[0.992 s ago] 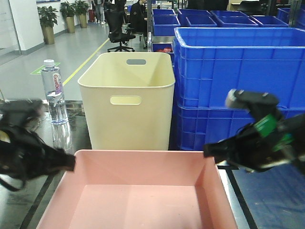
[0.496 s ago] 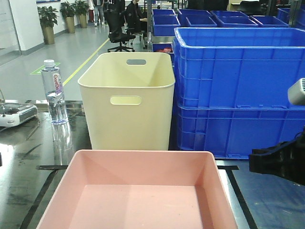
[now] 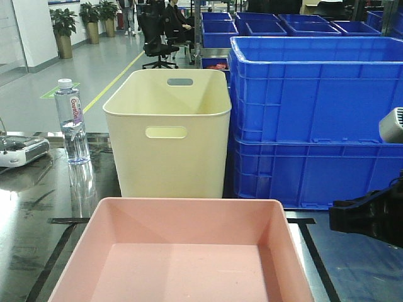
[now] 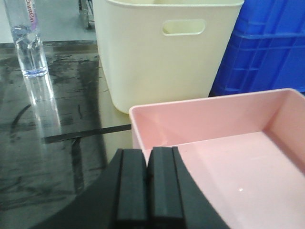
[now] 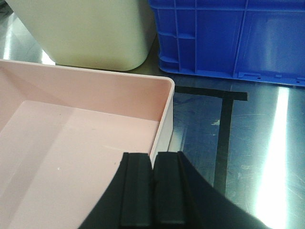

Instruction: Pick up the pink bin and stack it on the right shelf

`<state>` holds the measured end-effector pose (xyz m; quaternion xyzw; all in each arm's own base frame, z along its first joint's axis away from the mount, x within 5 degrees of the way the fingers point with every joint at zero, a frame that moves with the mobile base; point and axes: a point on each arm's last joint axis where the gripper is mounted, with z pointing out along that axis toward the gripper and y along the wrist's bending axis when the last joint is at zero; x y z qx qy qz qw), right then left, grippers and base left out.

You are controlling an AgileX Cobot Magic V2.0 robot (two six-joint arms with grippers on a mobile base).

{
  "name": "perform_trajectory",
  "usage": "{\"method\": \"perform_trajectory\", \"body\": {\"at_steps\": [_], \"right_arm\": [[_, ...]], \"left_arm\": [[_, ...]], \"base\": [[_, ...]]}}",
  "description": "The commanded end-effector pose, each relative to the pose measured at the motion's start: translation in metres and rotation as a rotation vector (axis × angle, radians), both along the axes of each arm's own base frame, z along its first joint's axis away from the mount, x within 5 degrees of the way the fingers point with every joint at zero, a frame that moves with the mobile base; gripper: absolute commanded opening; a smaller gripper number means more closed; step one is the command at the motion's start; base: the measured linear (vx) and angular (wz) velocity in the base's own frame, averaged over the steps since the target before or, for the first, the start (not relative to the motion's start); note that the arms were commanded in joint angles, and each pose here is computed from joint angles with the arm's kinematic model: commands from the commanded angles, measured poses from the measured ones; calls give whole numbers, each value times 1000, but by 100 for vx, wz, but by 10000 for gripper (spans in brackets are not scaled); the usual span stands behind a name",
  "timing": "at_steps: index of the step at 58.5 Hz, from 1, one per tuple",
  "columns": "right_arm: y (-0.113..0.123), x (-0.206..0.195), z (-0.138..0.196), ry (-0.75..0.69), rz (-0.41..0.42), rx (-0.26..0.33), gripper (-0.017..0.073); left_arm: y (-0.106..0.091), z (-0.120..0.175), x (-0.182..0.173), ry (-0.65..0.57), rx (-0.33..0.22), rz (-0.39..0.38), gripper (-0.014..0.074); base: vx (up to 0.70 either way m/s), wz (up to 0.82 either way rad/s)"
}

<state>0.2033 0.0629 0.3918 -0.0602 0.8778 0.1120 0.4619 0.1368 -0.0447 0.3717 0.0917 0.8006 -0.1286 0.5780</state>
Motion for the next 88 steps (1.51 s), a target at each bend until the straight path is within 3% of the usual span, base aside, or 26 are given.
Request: {"method": "perform_trajectory", "body": {"at_steps": [1,16,29,37,80,88], "right_arm": [[-3,-1,18,-116,-4,10,-13],[-3,-1,18,-116,-4,10,-13],[-3,-1,18,-117,-4,11,-13],[-3,-2,18,-112,-4,9,-13],[-3,-2,18,-109,-4,8,-13],[-12,-21,23,-181,-13,-28,-12]], "left_arm": [[10,2,-12,-147,-27,50,-8],[40,-104,-55,-262,-33,272,-8],[46,-174,-80,-344,-35,353,-8],[46,-178,-80,-296,-25,349,-8],[46,-178,-80,-296,-25,349,-8],[46,-178,-80,-296,-25,349,-8]], "base": [[0,0],[0,0],[0,0],[0,0],[0,0],[0,0]]}}
